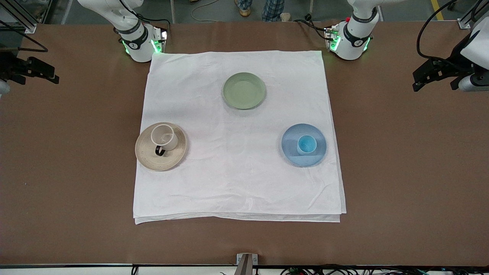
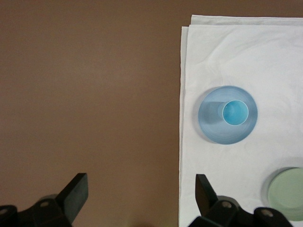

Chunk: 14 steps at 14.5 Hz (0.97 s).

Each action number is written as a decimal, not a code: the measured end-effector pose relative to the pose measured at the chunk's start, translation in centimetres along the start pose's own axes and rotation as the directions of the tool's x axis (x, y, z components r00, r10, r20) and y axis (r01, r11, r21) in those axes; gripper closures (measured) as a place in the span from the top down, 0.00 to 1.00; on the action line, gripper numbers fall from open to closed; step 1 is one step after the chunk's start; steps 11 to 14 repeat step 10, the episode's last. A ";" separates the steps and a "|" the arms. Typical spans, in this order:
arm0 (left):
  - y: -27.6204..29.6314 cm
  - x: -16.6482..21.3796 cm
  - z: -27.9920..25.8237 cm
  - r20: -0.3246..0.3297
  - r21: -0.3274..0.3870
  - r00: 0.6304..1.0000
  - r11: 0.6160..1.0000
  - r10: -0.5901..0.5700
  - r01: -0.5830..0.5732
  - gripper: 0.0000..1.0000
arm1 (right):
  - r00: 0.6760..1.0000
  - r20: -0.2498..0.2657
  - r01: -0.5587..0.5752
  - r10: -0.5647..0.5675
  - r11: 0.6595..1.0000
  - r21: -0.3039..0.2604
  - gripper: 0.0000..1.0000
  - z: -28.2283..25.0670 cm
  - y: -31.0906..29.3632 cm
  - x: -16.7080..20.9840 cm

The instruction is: Place blue cup in blue plate and white mug in gray plate

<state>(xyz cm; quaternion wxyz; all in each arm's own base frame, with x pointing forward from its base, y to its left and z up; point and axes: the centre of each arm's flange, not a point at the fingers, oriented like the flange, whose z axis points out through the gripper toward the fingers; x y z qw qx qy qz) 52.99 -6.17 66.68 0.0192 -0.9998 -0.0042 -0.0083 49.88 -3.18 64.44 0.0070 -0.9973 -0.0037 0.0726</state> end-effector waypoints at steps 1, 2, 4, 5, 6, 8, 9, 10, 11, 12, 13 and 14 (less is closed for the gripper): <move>0.0 0.0 0.0 0.000 0.000 1.000 1.000 0.001 -0.001 1.00 | 1.000 -0.012 0.000 0.000 1.000 0.001 1.00 -0.5 0.0 -0.6; 0.0 0.0 0.0 0.000 0.000 1.000 1.000 0.003 -0.003 1.00 | 1.000 -0.022 0.002 -0.002 1.000 0.001 1.00 -0.9 -0.1 -1.1; 0.0 0.0 0.0 0.000 0.000 1.000 1.000 0.010 -0.010 1.00 | 0.999 -0.034 0.010 -0.010 1.000 -0.002 1.00 -1.2 -0.5 -1.3; 0.0 0.0 0.0 0.000 0.000 1.000 1.000 0.018 -0.018 1.00 | 0.999 -0.036 0.014 -0.014 1.000 -0.004 1.00 -1.2 -0.7 -1.2; 0.0 0.0 0.0 0.000 0.000 1.000 1.000 0.029 -0.029 1.00 | 0.999 -0.037 0.017 -0.017 1.000 -0.005 1.00 -1.2 -0.9 -1.2; 0.0 0.0 0.0 0.001 0.000 0.999 0.999 0.041 -0.041 1.00 | 0.999 -0.046 0.017 -0.017 1.000 -0.005 1.00 -1.2 -0.9 -1.1; 0.0 0.0 0.1 0.001 0.000 0.999 0.999 0.044 -0.044 1.00 | 0.998 -0.053 0.017 -0.017 1.000 -0.006 1.00 -1.3 -0.9 -1.0; 0.0 0.1 0.1 0.002 0.000 0.999 0.999 0.044 -0.044 1.00 | 0.998 -0.060 0.017 -0.017 1.000 -0.006 1.00 -1.3 -0.9 -0.9; 0.0 0.1 0.1 0.002 0.000 0.999 0.999 0.044 -0.044 1.00 | 0.998 -0.060 0.017 -0.017 1.000 -0.006 1.00 -1.3 -0.9 -0.9; 0.0 0.1 0.1 0.002 0.000 0.999 0.999 0.044 -0.044 1.00 | 0.998 -0.060 0.017 -0.017 1.000 -0.006 1.00 -1.3 -0.9 -0.9; 0.0 0.1 0.1 0.002 0.000 0.999 0.999 0.044 -0.044 1.00 | 0.998 -0.060 0.017 -0.017 1.000 -0.006 1.00 -1.3 -0.9 -0.9; 0.0 0.1 0.1 0.002 0.000 0.999 0.999 0.044 -0.044 1.00 | 0.998 -0.060 0.017 -0.017 1.000 -0.006 1.00 -1.3 -0.9 -0.9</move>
